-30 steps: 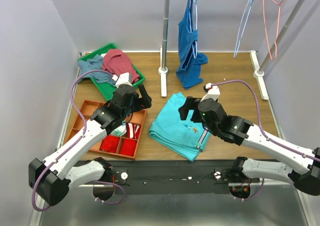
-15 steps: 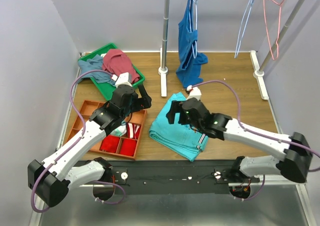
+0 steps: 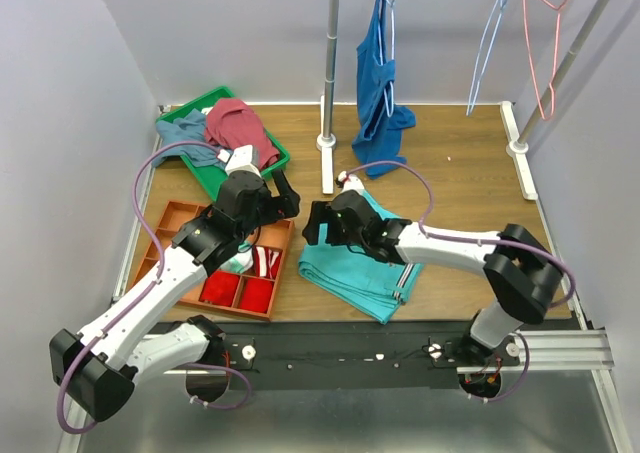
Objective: Place the tank top on the hanger
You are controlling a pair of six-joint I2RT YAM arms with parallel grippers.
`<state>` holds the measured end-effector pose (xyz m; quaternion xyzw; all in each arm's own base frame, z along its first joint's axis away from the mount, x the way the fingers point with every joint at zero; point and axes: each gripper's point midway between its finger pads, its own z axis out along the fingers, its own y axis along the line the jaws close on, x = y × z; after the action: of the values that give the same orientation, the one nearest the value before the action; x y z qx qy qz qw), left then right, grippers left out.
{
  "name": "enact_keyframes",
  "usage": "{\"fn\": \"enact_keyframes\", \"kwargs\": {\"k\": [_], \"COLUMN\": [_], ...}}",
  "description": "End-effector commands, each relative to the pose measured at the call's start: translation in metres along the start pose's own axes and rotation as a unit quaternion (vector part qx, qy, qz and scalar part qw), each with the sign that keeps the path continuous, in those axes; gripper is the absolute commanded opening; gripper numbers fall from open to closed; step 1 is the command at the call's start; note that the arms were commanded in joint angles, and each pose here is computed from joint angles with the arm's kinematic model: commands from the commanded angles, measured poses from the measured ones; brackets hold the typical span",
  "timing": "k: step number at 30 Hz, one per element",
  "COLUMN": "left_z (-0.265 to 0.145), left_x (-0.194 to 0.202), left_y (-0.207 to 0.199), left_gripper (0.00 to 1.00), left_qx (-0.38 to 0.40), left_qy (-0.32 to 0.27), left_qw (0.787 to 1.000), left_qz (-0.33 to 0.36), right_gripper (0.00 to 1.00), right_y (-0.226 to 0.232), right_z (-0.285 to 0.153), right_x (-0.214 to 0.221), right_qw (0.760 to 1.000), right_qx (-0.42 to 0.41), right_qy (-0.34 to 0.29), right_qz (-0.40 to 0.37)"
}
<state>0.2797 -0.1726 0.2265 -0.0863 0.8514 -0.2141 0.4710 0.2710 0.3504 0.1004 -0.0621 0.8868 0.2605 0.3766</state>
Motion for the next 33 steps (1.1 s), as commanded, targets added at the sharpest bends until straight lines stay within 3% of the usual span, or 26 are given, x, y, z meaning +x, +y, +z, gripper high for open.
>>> {"fn": "enact_keyframes", "kwargs": {"k": [1,10,19,24,33], "left_z": [-0.006,-0.007,-0.005,0.000,-0.002], "left_x": [-0.007,-0.009,-0.014,-0.016,-0.022], "left_y": [0.004,0.005,0.003,-0.003,-0.006], "left_gripper": [0.99,0.99,0.99,0.99,0.99], "left_qx": [-0.005,-0.008,-0.009,0.000,0.009], "left_qy": [-0.013,-0.013,-0.013,-0.007,-0.004], "left_qw": [1.000,1.000,1.000,1.000,1.000], "left_qz": [0.000,0.003,0.015,0.016,0.023], "right_gripper": [1.00,1.00,1.00,1.00,1.00], "right_y": [0.045,0.039,-0.067,-0.142,-0.248], "right_z": [0.024,0.058,0.019,-0.015,-0.077], "right_x": [-0.017,0.015,0.072,0.068,0.038], "right_qw": [0.995,0.993,0.989,0.968,0.920], "right_qx": [-0.087,-0.078,0.094,0.193,0.295], "right_qy": [-0.013,0.021,0.056,0.042,-0.001], "right_qz": [0.043,0.087,0.099,0.158,0.259]}}
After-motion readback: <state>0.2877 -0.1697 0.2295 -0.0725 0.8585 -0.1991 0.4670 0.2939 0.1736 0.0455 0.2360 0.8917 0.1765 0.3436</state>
